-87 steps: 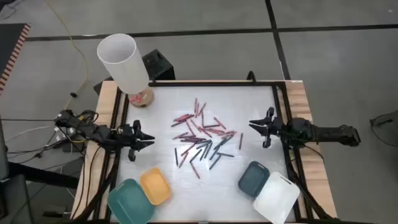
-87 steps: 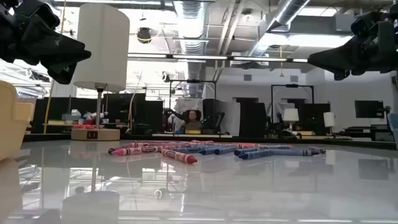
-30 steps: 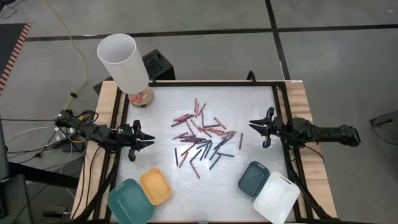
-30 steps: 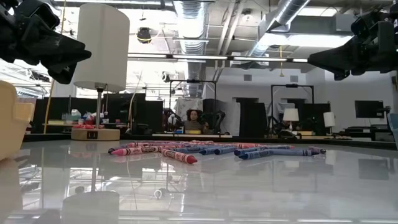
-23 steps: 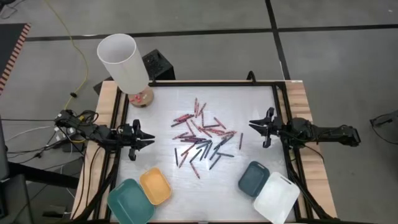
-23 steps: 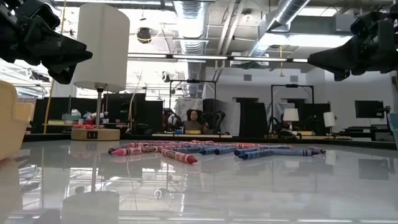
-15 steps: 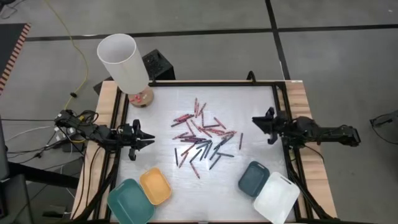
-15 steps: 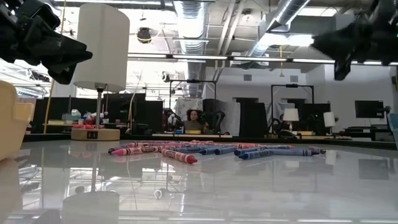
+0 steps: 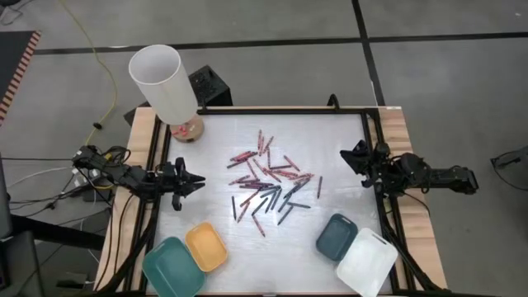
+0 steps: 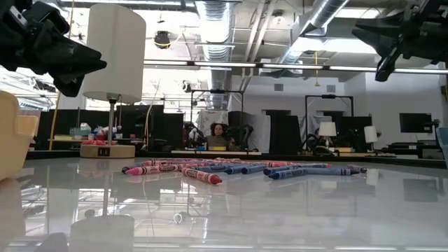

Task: Sort crayons
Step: Put the purple crayon into the white bin

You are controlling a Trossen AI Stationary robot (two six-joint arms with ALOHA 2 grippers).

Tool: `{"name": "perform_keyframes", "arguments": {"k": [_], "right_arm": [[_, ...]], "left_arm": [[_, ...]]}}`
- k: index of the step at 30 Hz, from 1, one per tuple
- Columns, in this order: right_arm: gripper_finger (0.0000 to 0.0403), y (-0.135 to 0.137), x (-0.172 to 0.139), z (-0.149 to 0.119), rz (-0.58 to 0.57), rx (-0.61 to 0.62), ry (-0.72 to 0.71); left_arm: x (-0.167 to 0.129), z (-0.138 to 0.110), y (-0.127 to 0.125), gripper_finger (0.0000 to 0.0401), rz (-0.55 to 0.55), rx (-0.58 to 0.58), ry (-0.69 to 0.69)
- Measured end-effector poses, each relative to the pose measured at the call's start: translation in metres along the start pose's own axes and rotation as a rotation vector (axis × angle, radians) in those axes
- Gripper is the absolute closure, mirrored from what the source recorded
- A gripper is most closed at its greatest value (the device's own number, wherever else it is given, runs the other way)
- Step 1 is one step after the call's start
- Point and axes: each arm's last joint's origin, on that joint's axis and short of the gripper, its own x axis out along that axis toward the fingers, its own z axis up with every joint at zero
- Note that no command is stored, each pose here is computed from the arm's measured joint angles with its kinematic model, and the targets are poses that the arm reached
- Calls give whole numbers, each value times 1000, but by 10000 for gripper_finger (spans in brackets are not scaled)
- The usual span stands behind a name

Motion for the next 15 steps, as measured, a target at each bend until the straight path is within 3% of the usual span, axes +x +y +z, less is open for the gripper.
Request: {"name": "perform_keyframes", "arguments": {"k": [7, 15], "right_arm": [[323, 1, 0, 3, 3, 4, -27], [323, 1, 0, 3, -9, 215, -36]], "left_arm": [[0, 4, -1, 316, 3, -67, -41], [0, 3, 0, 316, 9, -49, -29]]}}
